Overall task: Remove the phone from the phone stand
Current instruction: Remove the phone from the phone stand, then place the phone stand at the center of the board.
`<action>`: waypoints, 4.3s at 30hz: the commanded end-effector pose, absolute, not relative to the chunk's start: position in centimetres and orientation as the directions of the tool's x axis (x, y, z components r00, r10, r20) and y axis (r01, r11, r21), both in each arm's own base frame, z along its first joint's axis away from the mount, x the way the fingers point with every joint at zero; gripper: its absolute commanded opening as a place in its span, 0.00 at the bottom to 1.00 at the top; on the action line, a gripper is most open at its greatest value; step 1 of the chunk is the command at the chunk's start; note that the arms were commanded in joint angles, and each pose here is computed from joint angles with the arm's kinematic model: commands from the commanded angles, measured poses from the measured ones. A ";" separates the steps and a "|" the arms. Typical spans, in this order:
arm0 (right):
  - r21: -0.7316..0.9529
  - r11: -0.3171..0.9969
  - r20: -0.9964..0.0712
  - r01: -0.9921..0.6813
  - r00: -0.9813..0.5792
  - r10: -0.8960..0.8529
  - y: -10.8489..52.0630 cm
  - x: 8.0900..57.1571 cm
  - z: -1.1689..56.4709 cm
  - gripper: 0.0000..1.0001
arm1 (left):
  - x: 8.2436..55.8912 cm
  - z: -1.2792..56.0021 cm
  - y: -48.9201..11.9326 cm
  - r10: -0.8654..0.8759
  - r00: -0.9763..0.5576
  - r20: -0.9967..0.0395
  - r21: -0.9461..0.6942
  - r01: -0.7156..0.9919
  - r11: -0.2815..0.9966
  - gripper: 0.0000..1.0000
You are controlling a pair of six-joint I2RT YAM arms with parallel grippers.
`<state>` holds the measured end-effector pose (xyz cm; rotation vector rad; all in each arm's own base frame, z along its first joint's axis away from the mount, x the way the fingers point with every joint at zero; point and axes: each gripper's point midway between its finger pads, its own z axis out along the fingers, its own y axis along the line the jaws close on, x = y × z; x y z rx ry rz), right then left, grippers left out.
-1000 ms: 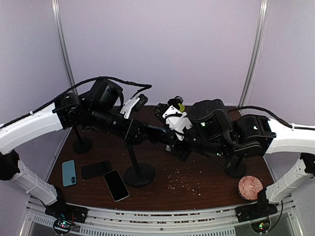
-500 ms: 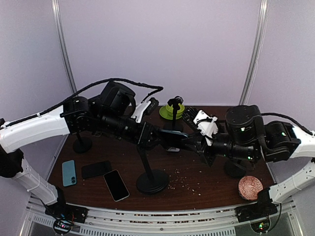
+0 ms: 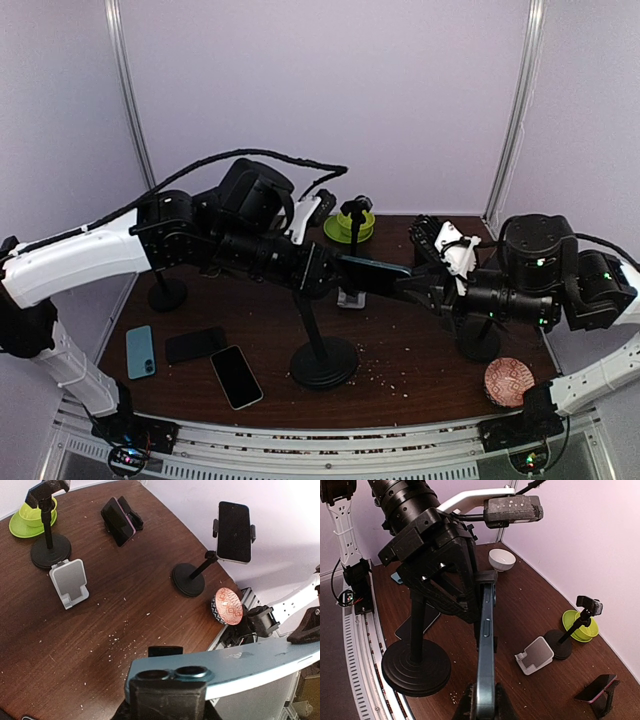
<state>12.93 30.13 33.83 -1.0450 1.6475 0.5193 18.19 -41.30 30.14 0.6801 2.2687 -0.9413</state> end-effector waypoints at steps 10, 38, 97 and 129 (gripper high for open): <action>-0.063 0.371 -0.952 -0.927 -0.055 -0.301 31.3 9.3 34.6 0.00 | 20.9 34.8 -43.1 0.100 -0.621 -0.777 -0.418 0.629 0.655 0.00; -0.077 0.334 -0.890 -0.940 -0.086 -0.447 33.6 9.2 34.4 0.00 | 23.3 33.3 -40.9 0.291 -0.549 -0.784 -0.129 0.602 0.788 0.00; -0.066 0.425 -0.866 -0.903 -0.160 -0.474 30.6 10.2 28.8 0.00 | 29.3 40.8 -24.4 0.035 -0.497 -0.867 -0.265 0.519 0.813 0.00; -0.102 0.624 -0.873 -0.775 -0.231 -0.429 30.1 13.9 28.9 0.00 | 46.8 28.5 -23.4 0.168 -0.523 -0.836 -0.108 0.456 0.884 0.00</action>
